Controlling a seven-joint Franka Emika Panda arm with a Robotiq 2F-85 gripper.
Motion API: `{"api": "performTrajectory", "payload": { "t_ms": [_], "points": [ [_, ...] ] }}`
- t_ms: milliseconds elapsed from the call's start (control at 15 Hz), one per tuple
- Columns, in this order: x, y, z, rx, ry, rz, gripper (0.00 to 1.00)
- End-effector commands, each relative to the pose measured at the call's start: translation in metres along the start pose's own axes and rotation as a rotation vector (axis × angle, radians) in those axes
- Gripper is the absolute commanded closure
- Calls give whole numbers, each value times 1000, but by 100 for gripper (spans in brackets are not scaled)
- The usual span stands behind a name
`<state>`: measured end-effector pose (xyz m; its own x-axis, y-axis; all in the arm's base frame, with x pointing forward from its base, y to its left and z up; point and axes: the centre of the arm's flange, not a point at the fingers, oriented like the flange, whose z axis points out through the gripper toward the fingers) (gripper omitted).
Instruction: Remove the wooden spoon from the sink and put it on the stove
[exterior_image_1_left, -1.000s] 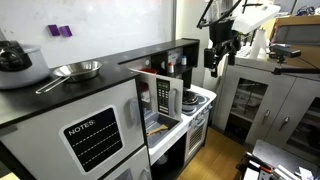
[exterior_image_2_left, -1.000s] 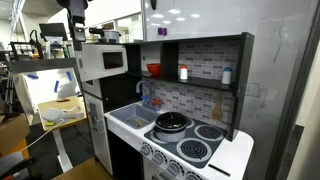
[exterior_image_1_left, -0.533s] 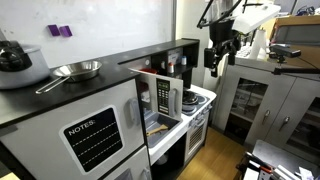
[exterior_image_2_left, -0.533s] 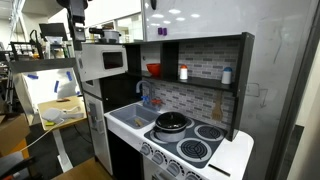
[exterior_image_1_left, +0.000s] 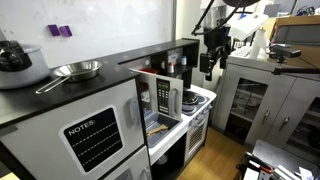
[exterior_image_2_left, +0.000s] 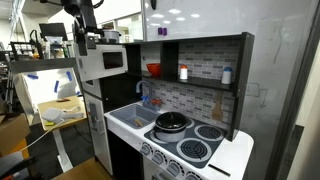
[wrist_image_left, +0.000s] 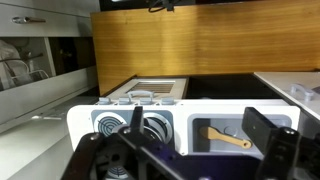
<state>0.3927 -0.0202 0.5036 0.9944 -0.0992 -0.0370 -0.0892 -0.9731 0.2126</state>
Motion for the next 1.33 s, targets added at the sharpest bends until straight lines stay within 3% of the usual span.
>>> {"api": "performTrajectory", "payload": {
  "t_ms": [0, 733, 1267],
  "points": [
    [7, 1, 14, 10, 37, -87, 0],
    [18, 7, 55, 36, 129, -344, 0],
    [49, 13, 88, 54, 161, -456, 0]
  ]
}}
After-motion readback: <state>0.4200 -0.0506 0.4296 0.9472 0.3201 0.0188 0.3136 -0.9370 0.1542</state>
